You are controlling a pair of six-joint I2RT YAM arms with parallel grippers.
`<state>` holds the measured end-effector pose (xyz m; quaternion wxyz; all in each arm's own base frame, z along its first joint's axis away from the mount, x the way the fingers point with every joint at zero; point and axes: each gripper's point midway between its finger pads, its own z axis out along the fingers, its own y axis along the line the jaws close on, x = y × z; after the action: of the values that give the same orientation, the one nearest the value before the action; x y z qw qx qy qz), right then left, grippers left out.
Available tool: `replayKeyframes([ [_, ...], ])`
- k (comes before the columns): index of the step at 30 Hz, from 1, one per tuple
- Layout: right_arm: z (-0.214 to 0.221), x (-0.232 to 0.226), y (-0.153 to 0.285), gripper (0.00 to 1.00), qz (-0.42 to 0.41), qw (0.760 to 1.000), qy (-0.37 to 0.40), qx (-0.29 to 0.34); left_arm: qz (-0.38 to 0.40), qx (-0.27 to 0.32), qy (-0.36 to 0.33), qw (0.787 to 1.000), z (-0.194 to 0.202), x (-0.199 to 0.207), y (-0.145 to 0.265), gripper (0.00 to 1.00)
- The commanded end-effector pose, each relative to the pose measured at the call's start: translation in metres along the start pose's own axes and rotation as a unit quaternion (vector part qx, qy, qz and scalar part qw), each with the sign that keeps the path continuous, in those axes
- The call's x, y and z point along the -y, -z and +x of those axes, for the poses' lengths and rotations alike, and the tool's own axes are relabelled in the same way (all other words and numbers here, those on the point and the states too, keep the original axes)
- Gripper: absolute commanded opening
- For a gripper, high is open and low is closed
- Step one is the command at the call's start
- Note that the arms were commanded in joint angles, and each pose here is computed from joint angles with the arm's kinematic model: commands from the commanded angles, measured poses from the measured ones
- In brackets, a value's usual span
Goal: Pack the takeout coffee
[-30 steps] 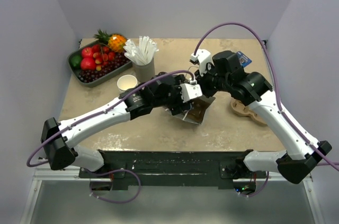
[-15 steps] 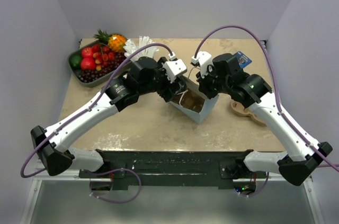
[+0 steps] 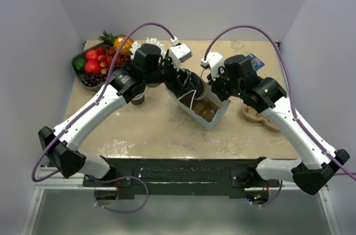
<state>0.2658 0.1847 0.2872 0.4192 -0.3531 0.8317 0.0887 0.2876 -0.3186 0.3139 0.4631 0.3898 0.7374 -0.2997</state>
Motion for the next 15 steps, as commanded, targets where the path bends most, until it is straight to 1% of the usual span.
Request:
replayKeyframes([
  [1,-0.031,0.016,0.018,0.0,0.035,0.997,0.024,0.058,0.055,0.047,0.018,0.997,-0.036,0.017,0.01,0.0],
  [3,-0.038,0.014,0.02,0.0,0.035,0.996,0.033,0.072,0.068,0.047,0.026,0.996,-0.038,0.021,0.007,0.0],
  [9,-0.049,0.012,0.021,0.0,0.049,0.993,0.073,0.08,0.074,0.039,0.045,0.995,-0.041,0.016,-0.011,0.0],
  [15,-0.06,0.025,0.022,0.0,0.087,0.99,0.064,0.089,0.053,0.03,0.052,0.997,-0.039,0.009,-0.015,0.0],
])
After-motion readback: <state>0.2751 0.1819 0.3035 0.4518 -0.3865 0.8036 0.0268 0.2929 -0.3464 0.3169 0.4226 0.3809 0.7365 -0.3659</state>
